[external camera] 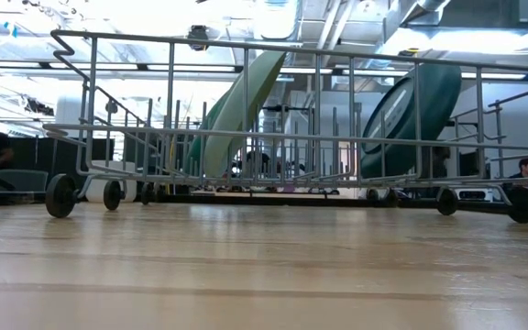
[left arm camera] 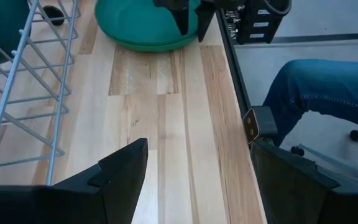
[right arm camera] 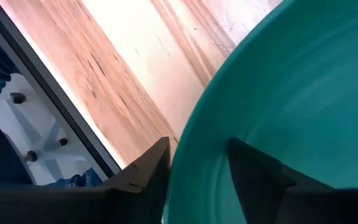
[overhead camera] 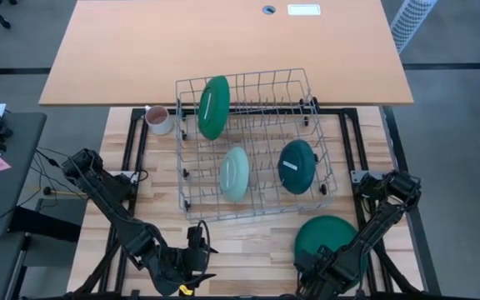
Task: Sort dishes
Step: Put the stacked green plate in the dish rack
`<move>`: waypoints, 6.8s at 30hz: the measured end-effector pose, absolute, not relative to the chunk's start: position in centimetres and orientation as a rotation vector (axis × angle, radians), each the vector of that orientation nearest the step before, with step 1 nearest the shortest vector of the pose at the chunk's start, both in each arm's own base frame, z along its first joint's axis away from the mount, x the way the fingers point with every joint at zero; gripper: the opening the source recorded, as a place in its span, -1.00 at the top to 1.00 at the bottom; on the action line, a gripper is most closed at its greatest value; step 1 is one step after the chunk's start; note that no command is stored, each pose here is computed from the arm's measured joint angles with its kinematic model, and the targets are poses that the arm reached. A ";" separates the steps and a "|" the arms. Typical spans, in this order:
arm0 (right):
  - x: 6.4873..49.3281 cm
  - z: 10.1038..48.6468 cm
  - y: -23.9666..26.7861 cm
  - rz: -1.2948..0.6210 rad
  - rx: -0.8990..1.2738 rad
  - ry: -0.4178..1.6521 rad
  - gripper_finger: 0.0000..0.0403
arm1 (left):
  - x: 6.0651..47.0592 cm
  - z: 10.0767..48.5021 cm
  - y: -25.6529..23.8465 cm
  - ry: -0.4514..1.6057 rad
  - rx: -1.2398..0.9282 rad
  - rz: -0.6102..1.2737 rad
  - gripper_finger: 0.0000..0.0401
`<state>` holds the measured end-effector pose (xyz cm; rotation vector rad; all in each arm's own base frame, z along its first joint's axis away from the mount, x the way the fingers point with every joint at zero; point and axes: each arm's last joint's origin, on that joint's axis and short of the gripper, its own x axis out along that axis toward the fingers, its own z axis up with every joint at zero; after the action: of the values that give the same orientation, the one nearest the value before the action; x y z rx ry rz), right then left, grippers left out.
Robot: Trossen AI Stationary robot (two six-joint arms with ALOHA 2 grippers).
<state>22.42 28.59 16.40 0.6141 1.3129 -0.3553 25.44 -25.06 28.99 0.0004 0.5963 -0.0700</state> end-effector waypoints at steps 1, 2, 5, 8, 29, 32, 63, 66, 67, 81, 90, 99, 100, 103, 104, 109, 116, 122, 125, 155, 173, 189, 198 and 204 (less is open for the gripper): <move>22.4 16.4 28.6 -0.351 0.615 1.312 0.24 | 25.4 29.0 -25.1 0.597 0.000 -0.070 -0.39; 22.5 16.4 28.6 -0.349 0.615 1.312 0.28 | 25.4 29.0 -25.1 0.597 0.000 -0.070 -0.39; 22.5 16.5 28.7 -0.329 0.615 1.310 0.37 | 25.4 29.0 -25.1 0.597 -0.001 -0.069 -0.39; 22.6 16.5 28.9 -0.300 0.621 1.316 0.40 | 25.4 29.0 -25.1 0.597 -0.001 -0.070 -0.39; 22.5 18.0 28.7 -0.232 0.638 1.333 0.87 | 25.5 29.0 -25.1 0.598 -0.003 -0.070 -0.39; 22.5 18.4 28.6 -0.222 0.635 1.328 0.93 | 25.5 28.9 -25.1 0.598 -0.003 -0.070 -0.39; 21.9 39.8 27.0 0.047 0.424 1.290 0.97 | 25.5 28.9 -25.1 0.598 0.037 -0.081 -0.39; 21.8 42.1 26.5 0.130 0.418 1.213 0.97 | 25.5 28.9 -25.0 0.589 0.075 -0.079 -0.39; 21.7 42.8 26.3 0.153 0.415 1.187 0.97 | 25.5 29.0 -25.0 0.586 0.087 -0.076 -0.39; 20.1 48.3 22.5 0.307 0.194 0.810 0.97 | 25.9 32.2 -25.0 0.471 0.253 -0.016 -0.39; 17.0 51.7 19.5 0.300 -0.009 0.556 0.97 | 26.0 36.3 -24.5 0.339 0.367 0.174 -0.39; 14.7 53.2 17.5 0.139 -0.200 0.404 0.97 | 25.9 37.0 -23.9 0.286 0.474 0.395 -0.39; 14.5 53.2 17.0 0.118 -0.186 0.410 0.97 | 25.9 37.1 -23.9 0.278 0.474 0.425 -0.39; 13.8 53.2 15.6 0.055 -0.125 0.429 0.97 | 25.8 37.2 -23.7 0.257 0.438 0.474 -0.39; 13.6 53.2 15.5 0.038 -0.108 0.430 0.97 | 25.8 37.2 -23.7 0.251 0.419 0.480 -0.39; 12.5 52.0 16.1 -0.009 -0.097 0.435 0.97 | 25.8 37.2 -23.7 0.229 0.331 0.488 -0.39; 12.6 47.9 16.9 -0.218 -0.093 0.397 0.97 | 25.7 37.2 -23.8 0.224 0.309 0.487 -0.39; 13.4 43.2 15.6 -0.386 0.002 0.361 0.97 | 25.7 37.1 -23.8 0.224 0.310 0.485 -0.39; 14.1 41.7 15.8 -0.397 0.060 0.311 0.97 | 25.8 37.1 -23.8 0.227 0.321 0.487 -0.39; 18.1 48.3 13.1 0.966 -0.105 -0.524 0.97 | 22.9 37.6 -25.7 0.153 0.459 0.633 -0.39; 15.4 51.6 15.2 1.067 -0.155 -0.755 0.97 | 21.8 37.5 -26.7 0.118 0.382 0.595 -0.39; 17.8 45.3 23.6 1.099 -0.305 -0.595 0.97 | 22.1 38.0 -26.0 0.170 0.478 0.550 -0.39; 18.3 45.1 22.9 0.817 -0.337 -0.455 0.97 | 21.8 37.9 -26.3 0.201 0.569 0.506 -0.39; 18.5 44.6 22.9 0.784 -0.503 -0.456 0.97 | 21.6 37.8 -26.4 0.199 0.563 0.499 -0.39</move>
<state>18.55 22.86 44.56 -0.5034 -0.4560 0.7838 21.62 -26.39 37.79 0.5629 0.1987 0.4993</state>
